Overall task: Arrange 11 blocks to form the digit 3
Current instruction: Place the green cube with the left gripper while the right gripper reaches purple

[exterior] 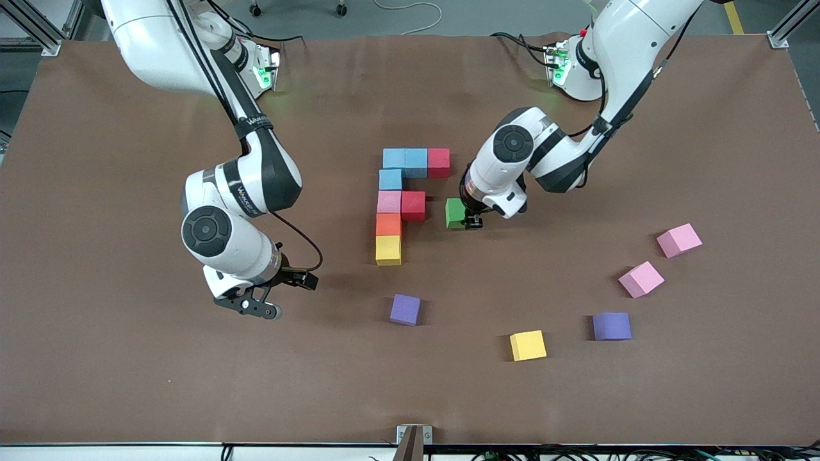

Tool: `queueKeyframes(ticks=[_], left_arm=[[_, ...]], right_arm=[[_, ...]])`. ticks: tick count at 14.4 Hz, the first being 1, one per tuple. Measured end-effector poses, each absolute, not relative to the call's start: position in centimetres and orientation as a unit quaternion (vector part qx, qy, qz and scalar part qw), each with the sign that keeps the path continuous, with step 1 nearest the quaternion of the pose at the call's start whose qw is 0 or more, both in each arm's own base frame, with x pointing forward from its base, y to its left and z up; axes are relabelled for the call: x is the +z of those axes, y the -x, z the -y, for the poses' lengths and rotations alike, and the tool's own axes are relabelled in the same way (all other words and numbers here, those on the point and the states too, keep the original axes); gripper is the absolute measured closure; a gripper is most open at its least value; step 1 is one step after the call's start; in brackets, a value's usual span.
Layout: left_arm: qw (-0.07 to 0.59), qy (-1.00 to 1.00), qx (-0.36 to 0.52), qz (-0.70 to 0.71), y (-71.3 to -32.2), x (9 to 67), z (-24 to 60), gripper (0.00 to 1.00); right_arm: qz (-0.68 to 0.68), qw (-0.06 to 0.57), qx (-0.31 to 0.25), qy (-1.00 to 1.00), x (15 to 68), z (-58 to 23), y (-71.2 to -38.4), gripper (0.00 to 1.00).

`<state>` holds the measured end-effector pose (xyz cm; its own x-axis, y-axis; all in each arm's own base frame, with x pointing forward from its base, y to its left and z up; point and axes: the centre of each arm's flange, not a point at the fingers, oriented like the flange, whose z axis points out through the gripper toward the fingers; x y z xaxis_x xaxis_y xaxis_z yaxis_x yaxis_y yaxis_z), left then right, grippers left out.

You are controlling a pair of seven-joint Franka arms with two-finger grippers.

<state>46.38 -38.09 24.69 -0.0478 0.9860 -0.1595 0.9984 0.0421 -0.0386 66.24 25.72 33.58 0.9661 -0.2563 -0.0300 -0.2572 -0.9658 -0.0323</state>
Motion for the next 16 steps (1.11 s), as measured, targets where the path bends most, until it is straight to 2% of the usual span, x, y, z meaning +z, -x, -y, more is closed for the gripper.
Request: queueKeyframes(ticks=[6,10,16], left_arm=[[0.05,-0.688,-0.074,-0.72,-45.2,23.9,39.7,0.43],[0.046,-0.691,-0.052,-0.719,-44.1,22.3,40.6,0.43],[0.042,-0.694,-0.052,-0.717,-43.2,20.8,41.7,0.43]], right_arm=[[-0.122,0.023,0.011,0.992,33.7,-27.4,-65.7,0.0],[-0.101,0.038,-0.012,0.994,34.2,-33.5,-65.6,0.0],[-0.115,0.044,-0.037,0.992,30.2,-40.6,-67.1,0.0]])
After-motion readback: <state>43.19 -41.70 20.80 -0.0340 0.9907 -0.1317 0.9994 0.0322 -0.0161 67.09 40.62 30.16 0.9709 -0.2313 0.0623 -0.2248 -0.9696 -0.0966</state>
